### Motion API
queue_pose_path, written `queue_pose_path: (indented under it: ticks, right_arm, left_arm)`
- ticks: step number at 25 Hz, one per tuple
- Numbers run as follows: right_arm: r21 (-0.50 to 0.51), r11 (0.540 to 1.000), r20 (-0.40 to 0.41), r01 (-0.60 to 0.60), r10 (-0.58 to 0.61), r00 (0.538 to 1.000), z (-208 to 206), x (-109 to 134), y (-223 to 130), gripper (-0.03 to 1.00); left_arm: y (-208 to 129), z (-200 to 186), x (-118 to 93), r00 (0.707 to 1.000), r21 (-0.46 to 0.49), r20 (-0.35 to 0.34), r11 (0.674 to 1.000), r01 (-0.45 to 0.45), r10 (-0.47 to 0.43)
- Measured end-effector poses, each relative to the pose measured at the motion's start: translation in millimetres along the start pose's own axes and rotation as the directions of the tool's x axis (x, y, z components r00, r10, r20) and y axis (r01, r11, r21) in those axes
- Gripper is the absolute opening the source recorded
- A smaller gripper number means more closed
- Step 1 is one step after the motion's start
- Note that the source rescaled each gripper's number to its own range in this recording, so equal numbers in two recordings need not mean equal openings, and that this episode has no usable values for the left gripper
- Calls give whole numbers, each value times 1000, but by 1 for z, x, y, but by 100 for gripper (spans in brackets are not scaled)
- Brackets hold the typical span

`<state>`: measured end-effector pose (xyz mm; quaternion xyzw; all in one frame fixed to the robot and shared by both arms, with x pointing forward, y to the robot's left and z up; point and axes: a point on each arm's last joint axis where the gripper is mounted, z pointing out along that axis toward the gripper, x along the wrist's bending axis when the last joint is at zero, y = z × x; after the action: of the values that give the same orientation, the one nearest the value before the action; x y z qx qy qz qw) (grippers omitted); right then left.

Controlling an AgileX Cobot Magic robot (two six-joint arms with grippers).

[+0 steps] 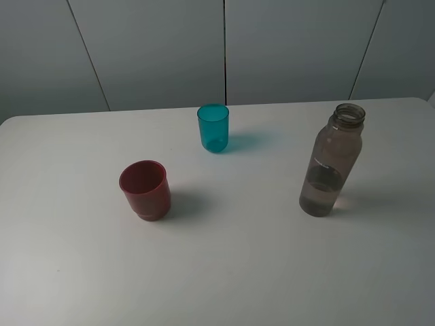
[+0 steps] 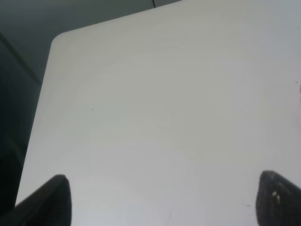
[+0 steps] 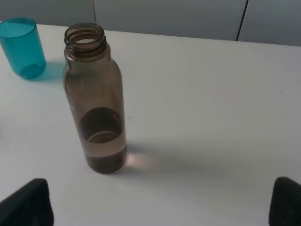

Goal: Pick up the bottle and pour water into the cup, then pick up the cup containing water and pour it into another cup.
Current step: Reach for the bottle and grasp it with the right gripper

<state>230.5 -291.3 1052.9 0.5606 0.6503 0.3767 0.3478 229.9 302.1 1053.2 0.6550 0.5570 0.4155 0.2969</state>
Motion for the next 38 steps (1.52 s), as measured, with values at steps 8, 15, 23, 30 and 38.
queue_pose_path:
  ticks: [8, 15, 23, 30, 38]
  right_arm:
    - [0, 1000, 0, 0, 0, 1000, 0, 0, 0, 100]
    - [57, 998, 35, 15, -17, 999, 5, -7, 33, 100]
    - [150, 989, 19, -6, 4, 1000, 49, -14, 86, 100]
    - [227, 973, -49, -34, 47, 998, 92, -8, 61, 100]
    - [185, 978, -233, 95, -50, 971, 124, 17, 7, 100]
  left_arm:
    - [0, 0, 0, 1000, 0, 0, 1000, 0, 0]
    - [0, 0, 0, 1000, 0, 0, 1000, 0, 0]
    - [0, 0, 0, 1000, 0, 0, 1000, 0, 0]
    - [0, 0, 0, 1000, 0, 0, 1000, 0, 0]
    - [0, 0, 0, 1000, 0, 0, 1000, 0, 0]
